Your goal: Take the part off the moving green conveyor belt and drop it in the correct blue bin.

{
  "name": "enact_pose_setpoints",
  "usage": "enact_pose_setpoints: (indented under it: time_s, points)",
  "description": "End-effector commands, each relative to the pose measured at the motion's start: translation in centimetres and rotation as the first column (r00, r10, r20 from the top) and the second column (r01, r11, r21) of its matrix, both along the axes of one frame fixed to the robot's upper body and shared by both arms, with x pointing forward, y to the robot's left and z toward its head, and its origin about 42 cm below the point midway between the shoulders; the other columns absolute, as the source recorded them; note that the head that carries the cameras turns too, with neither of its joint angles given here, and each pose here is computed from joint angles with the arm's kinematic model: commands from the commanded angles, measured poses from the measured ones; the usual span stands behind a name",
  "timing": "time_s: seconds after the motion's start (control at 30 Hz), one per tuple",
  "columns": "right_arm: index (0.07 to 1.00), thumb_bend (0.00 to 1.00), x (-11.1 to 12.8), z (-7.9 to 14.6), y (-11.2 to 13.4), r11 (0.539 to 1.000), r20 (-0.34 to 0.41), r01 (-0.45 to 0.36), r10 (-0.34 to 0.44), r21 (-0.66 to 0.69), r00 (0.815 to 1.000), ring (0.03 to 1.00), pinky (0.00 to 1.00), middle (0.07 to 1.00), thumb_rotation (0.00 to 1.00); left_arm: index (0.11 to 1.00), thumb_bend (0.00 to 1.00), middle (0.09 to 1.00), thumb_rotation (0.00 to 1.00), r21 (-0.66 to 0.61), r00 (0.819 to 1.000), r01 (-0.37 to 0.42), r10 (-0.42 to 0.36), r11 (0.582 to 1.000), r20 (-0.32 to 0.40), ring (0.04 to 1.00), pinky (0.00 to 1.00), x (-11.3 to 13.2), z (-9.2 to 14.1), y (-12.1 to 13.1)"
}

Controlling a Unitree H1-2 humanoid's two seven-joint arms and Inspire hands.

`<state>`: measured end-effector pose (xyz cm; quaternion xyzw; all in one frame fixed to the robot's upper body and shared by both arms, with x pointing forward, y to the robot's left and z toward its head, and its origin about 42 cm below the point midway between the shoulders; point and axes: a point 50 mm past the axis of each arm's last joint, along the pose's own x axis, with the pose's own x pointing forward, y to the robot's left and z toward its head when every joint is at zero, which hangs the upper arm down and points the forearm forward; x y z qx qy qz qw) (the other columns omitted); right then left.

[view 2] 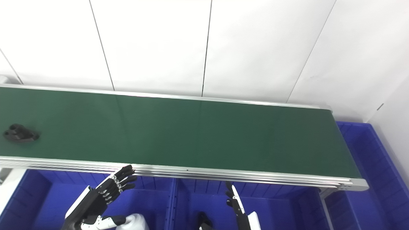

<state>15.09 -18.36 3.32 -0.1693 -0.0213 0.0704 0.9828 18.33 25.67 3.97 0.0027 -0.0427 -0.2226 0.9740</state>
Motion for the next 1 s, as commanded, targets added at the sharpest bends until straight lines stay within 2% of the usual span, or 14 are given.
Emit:
enact_pose_setpoints:
  time_s: [0.0,0.33,0.57,0.73,0.97]
  points:
    - [0.979,0.83,0.4,1.3,0.2,1.000,0.080,0.003,-0.005,0.020,0.997,0.923,0.86,0.964,0.60,0.918,0.75,0.925,0.32,-0.011,0.998,0.002,-0.001,1.000,0.063,0.887,0.85,0.3,0.8,-0.2]
    - [0.992,0.79,1.8,2.6,0.1,1.000,0.117,-0.017,0.017,0.002,0.993,0.944,0.88,0.979,0.60,0.924,0.75,0.938,0.34,0.038,0.998,-0.005,0.003,0.999,0.061,0.904,0.84,-0.4,1.0,-0.2]
    - [0.988,0.78,2.6,3.1,0.6,1.000,0.109,-0.027,0.026,0.003,0.994,0.948,0.89,0.977,0.59,0.922,0.78,0.932,0.39,0.044,0.998,-0.026,0.023,0.999,0.057,0.902,0.86,-0.7,1.0,-0.5]
    - [0.995,0.78,2.3,3.1,0.8,0.999,0.084,-0.042,0.040,0.024,0.996,0.964,0.93,0.988,0.60,0.939,0.74,0.945,0.41,0.031,0.998,-0.022,0.020,0.999,0.065,0.911,0.88,-0.8,1.3,-1.0]
    - [0.990,0.76,2.4,3.2,0.5,0.999,0.105,-0.036,0.034,0.025,0.994,0.958,0.92,0.982,0.59,0.944,0.72,0.949,0.45,0.034,0.997,-0.022,0.020,0.999,0.073,0.923,0.89,-0.7,1.5,-1.4]
